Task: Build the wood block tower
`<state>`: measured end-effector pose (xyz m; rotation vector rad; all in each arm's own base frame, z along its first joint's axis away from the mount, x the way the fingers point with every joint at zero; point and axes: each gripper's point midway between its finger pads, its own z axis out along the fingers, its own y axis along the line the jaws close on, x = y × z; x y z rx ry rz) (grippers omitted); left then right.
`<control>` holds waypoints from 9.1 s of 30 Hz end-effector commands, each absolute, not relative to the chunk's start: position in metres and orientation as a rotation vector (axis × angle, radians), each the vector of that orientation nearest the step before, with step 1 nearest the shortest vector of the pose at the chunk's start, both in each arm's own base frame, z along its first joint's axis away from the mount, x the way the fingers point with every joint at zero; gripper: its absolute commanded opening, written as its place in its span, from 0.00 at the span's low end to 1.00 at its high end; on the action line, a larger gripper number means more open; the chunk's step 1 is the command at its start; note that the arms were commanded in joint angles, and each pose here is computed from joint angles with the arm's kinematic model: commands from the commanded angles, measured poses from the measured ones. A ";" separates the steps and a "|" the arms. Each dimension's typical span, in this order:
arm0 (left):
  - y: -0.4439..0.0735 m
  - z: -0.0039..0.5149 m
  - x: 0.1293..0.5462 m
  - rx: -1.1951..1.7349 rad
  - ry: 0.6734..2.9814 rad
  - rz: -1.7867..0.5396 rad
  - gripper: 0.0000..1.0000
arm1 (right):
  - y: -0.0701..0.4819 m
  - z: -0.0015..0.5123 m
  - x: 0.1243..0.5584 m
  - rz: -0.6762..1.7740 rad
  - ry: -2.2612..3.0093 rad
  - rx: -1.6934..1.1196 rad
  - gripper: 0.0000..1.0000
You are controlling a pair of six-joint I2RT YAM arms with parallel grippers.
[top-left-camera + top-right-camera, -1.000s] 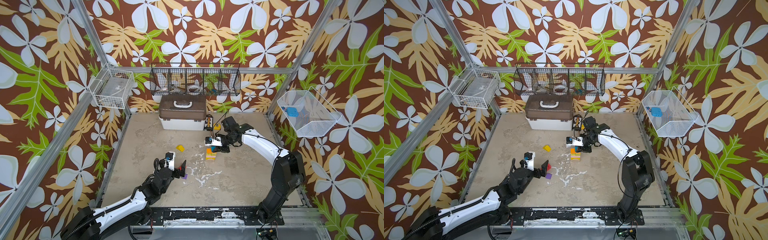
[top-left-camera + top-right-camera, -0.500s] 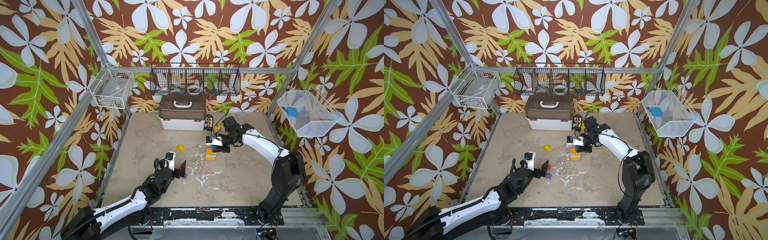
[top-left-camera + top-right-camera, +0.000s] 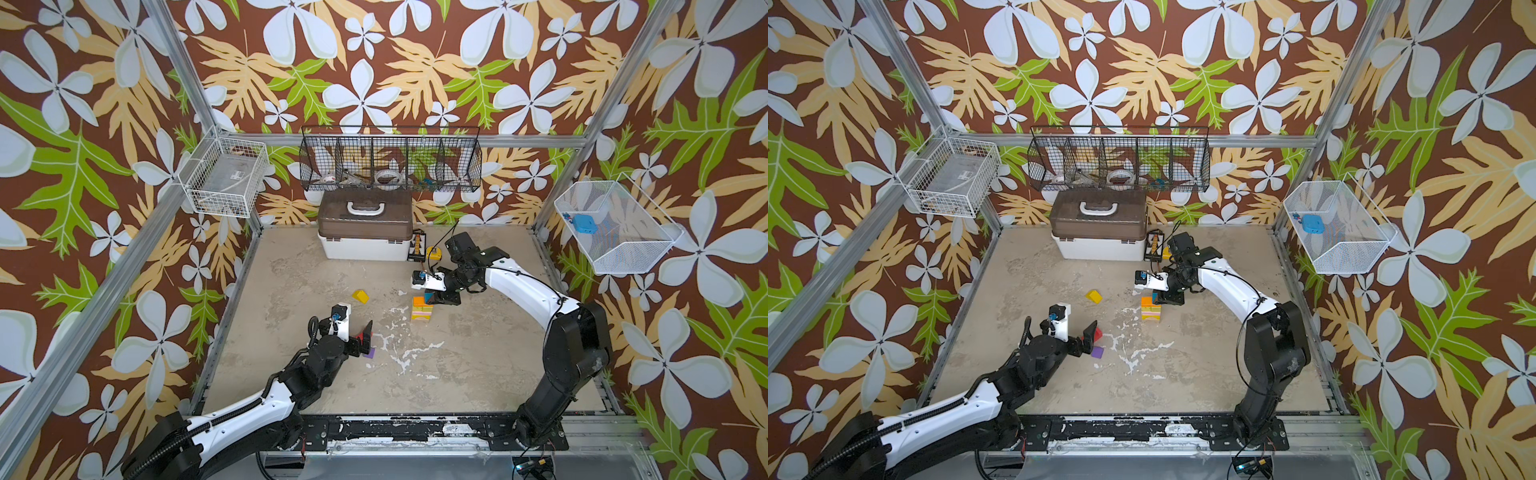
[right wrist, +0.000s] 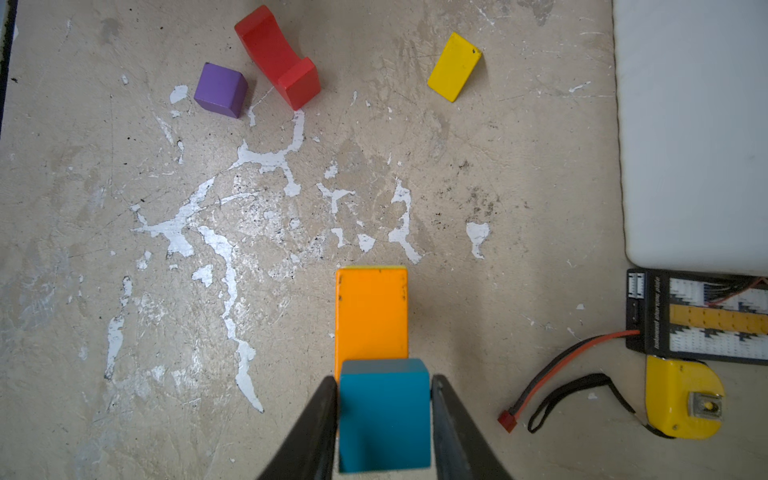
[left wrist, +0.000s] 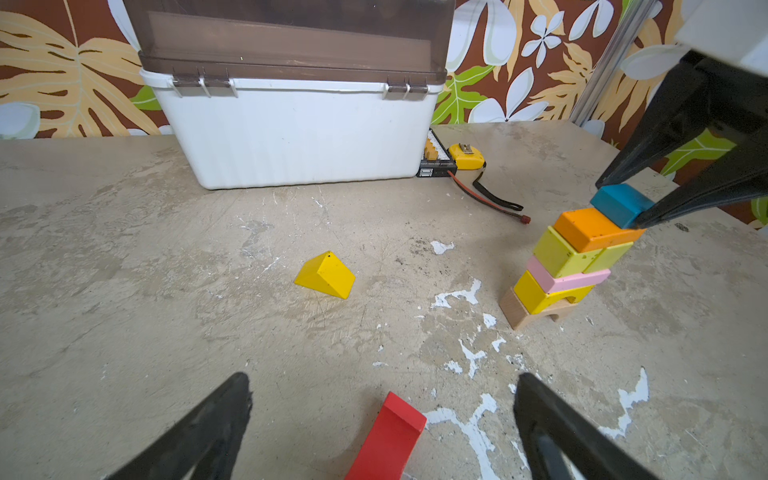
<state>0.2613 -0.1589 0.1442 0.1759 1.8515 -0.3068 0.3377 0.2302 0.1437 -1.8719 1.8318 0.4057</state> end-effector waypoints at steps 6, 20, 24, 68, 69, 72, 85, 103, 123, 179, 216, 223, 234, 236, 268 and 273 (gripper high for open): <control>-0.160 0.152 0.263 0.166 1.829 -0.318 1.00 | 0.234 0.149 0.337 0.428 1.818 -1.859 0.37; -0.160 0.151 0.264 0.168 1.829 -0.316 1.00 | 0.236 0.149 0.335 0.457 1.831 -1.862 0.34; -0.161 0.151 0.264 0.169 1.830 -0.315 1.00 | 0.236 0.150 0.331 0.467 1.819 -1.866 0.34; -0.161 0.152 0.262 0.170 1.823 -0.332 1.00 | 0.239 0.214 0.331 0.352 1.634 -1.721 0.41; -0.161 0.153 0.262 0.164 1.820 -0.334 1.00 | 0.239 0.229 0.329 0.329 1.586 -1.685 0.41; -0.161 0.153 0.262 0.153 1.831 -0.346 1.00 | 0.235 0.273 0.315 0.278 1.446 -1.543 0.42; -0.150 0.118 0.247 -0.119 2.065 -0.450 0.95 | 0.143 0.316 0.312 0.199 1.569 -0.513 0.50; -0.160 0.074 0.199 -0.029 2.340 -0.419 0.84 | 0.027 0.219 0.293 -0.014 1.619 0.161 0.53; -0.194 0.050 0.213 0.160 2.415 -0.298 0.74 | 0.004 0.186 0.275 -0.018 1.507 0.279 0.50; -0.226 0.091 0.252 0.238 2.330 -0.185 0.00 | -0.003 0.184 0.277 -0.037 1.509 0.317 0.57; -0.341 0.246 0.298 1.614 1.427 -0.389 0.00 | -0.011 0.186 0.273 0.027 1.443 0.331 0.50; -0.341 0.222 0.299 1.732 1.498 -0.463 0.00 | -0.013 0.187 0.264 0.043 1.401 0.342 0.52; -0.339 0.199 0.314 1.766 1.642 -0.521 0.00 | -0.013 0.187 0.263 0.048 1.394 0.341 0.51; -0.340 0.195 0.314 1.771 1.653 -0.529 0.00 | -0.013 0.187 0.263 0.048 1.394 0.341 0.52; -0.347 0.186 0.313 1.760 1.626 -0.586 0.00 | 0.127 0.323 0.256 1.158 1.502 0.131 0.94; -0.345 0.180 0.311 1.768 1.631 -0.581 0.00 | 0.135 0.330 0.252 1.197 1.501 0.092 0.96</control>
